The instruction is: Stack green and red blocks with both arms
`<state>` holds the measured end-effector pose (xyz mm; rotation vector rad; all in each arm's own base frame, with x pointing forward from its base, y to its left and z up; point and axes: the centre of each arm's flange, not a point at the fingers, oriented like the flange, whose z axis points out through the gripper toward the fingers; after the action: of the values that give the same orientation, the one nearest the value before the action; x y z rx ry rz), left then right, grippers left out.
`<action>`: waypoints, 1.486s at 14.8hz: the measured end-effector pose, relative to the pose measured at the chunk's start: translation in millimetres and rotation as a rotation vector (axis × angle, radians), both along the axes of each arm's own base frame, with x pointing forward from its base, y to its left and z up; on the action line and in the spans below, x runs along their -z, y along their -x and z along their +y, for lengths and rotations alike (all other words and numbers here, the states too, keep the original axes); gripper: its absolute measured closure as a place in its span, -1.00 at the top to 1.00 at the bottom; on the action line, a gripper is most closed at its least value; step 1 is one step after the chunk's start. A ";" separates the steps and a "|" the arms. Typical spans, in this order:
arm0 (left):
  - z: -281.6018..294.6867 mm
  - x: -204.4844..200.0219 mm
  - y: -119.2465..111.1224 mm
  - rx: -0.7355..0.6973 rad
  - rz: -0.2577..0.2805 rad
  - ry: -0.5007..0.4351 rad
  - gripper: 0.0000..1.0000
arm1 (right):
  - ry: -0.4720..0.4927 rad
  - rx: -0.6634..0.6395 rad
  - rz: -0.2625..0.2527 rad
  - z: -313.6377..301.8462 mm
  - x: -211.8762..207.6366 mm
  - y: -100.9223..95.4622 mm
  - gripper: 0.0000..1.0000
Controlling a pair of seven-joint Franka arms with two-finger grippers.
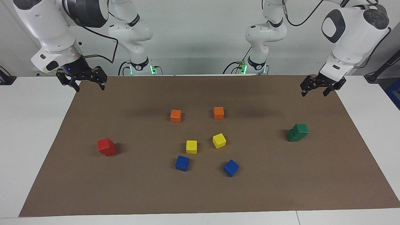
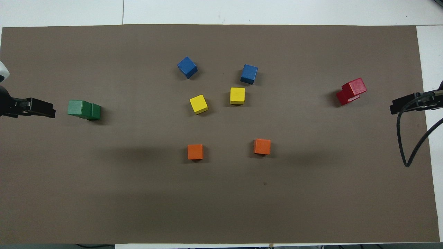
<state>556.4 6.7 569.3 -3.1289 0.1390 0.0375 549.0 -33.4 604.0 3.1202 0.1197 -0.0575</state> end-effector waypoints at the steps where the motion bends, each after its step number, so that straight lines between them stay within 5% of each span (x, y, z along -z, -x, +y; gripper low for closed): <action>1: -1.0 -1.7 -3.5 0.002 0.001 0.001 1.00 | 0.000 0.000 0.000 0.0 0.0 0.0 1.00; 11: -17.0 -13.7 -15.1 -0.004 0.027 -0.001 1.00 | 0.000 0.001 -0.001 -0.4 -0.5 0.2 1.00; 22: -19.4 -36.9 -16.3 0.000 -0.017 0.001 1.00 | 0.000 0.001 -0.003 -0.8 -1.7 0.6 1.00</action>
<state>572.6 -12.8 606.2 -3.1290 0.1391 0.0116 548.4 -34.2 605.6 3.1205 0.1174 -0.0526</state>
